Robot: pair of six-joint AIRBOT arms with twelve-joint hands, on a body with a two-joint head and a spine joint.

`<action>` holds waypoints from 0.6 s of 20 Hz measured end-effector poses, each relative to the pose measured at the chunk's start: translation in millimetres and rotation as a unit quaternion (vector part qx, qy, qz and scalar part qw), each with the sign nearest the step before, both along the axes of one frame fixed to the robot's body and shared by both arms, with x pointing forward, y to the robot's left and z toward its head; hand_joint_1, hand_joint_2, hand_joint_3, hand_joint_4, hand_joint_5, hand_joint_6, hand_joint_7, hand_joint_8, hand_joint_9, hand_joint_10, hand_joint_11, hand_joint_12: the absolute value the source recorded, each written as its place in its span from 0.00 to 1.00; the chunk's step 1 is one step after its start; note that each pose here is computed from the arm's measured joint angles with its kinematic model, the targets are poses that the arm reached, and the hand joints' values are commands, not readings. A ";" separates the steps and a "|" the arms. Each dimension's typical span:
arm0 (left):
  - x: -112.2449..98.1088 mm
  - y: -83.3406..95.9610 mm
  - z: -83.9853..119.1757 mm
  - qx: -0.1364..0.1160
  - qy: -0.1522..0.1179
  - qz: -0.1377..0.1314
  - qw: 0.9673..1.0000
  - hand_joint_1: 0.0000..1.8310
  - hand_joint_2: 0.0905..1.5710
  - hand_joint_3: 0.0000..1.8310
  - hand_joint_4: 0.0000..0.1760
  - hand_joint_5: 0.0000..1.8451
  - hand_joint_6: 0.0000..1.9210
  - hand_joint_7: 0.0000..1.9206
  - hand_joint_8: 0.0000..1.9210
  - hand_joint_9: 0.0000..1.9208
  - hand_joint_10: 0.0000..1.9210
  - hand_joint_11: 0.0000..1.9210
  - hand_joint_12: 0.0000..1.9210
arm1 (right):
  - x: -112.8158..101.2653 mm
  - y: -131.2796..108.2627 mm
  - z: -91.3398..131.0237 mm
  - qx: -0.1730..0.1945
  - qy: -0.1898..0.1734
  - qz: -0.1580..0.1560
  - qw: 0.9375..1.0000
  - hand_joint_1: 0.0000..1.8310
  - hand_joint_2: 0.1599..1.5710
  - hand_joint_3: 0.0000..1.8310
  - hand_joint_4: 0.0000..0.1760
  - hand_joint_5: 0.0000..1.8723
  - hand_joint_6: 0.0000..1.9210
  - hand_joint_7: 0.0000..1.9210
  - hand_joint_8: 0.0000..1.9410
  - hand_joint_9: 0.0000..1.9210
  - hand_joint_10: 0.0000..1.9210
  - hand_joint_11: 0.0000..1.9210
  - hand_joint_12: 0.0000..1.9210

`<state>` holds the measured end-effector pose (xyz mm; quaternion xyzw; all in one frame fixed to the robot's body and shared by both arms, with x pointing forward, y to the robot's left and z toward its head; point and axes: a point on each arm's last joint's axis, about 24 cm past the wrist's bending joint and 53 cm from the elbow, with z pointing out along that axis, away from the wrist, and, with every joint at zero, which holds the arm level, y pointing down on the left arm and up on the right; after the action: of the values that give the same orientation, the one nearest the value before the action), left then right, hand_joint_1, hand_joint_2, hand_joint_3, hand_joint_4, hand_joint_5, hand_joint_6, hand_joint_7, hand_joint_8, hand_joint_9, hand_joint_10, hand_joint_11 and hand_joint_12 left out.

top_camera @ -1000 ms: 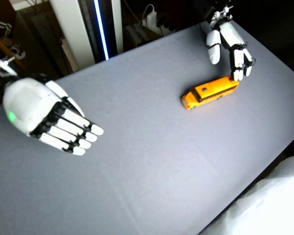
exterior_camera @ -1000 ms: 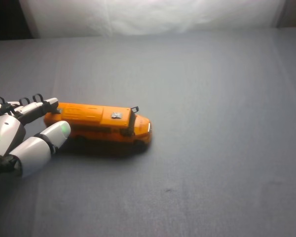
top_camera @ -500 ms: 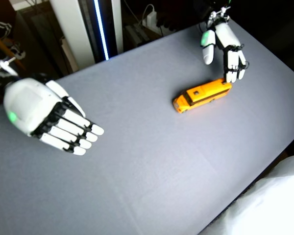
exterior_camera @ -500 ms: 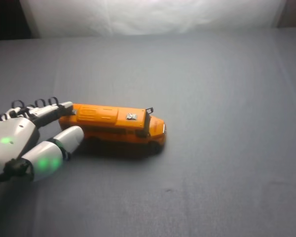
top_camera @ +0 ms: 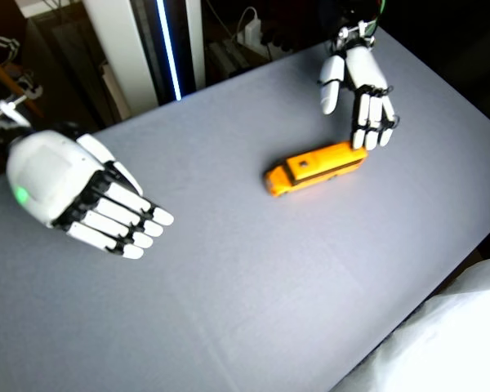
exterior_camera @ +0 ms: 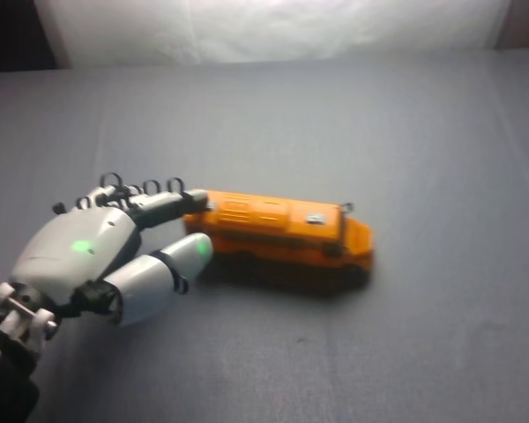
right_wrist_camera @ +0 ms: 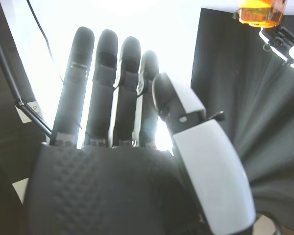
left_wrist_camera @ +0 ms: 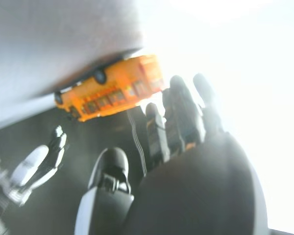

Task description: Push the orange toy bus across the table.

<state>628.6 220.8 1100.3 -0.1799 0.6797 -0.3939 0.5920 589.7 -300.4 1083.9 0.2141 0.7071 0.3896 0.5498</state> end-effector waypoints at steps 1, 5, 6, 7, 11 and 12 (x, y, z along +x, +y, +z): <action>-0.6 -2.1 -1.8 0.002 0.003 -0.004 1.000 0.00 0.86 0.00 0.71 0.24 0.00 0.24 0.00 0.25 0.00 0.07 0.28 | 0.0 0.1 0.2 0.000 0.000 0.000 1.000 0.47 0.93 0.00 0.00 0.37 0.00 0.40 0.00 0.38 0.00 0.29 0.18; -0.8 -3.3 -0.8 0.001 0.002 -0.006 1.000 0.00 0.86 0.00 0.62 0.23 0.00 0.23 0.00 0.24 0.00 0.06 0.28 | -0.4 -0.1 -0.3 -0.001 0.000 0.000 1.000 0.48 0.93 0.00 0.00 0.38 0.00 0.40 0.00 0.38 0.00 0.29 0.17; -0.8 -2.7 0.6 -0.003 0.001 -0.004 1.000 0.00 0.87 0.00 0.59 0.22 0.00 0.23 0.00 0.24 0.00 0.07 0.28 | -0.3 -0.2 -0.4 -0.001 0.000 0.000 1.000 0.48 0.93 0.00 0.00 0.38 0.00 0.40 0.00 0.39 0.00 0.29 0.17; -1.5 -1.8 2.6 -0.012 0.002 -0.002 1.000 0.00 0.87 0.00 0.67 0.21 0.00 0.20 0.00 0.21 0.00 0.02 0.31 | -0.3 -0.2 -0.4 -0.001 0.000 0.000 1.000 0.43 0.93 0.00 0.00 0.37 0.00 0.39 0.00 0.37 0.00 0.26 0.17; -2.2 20.4 48.1 -0.002 -0.057 0.019 0.998 0.00 0.87 0.00 0.45 0.19 0.00 0.20 0.01 0.24 0.00 0.05 0.37 | -0.3 -0.4 -0.3 0.003 0.002 -0.001 1.000 0.39 0.93 0.00 0.00 0.37 0.00 0.40 0.00 0.36 0.00 0.24 0.17; -2.3 24.5 54.9 0.003 -0.067 0.024 0.997 0.00 0.87 0.00 0.45 0.19 0.00 0.20 0.01 0.24 0.00 0.05 0.37 | -0.2 -0.3 0.1 0.005 0.001 0.000 1.000 0.39 0.93 0.00 0.00 0.37 0.00 0.40 0.00 0.36 0.00 0.24 0.17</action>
<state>626.3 245.3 1155.2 -0.1678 0.6354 -0.3888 0.6457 589.5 -300.8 1084.0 0.2176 0.7059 0.3924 0.5480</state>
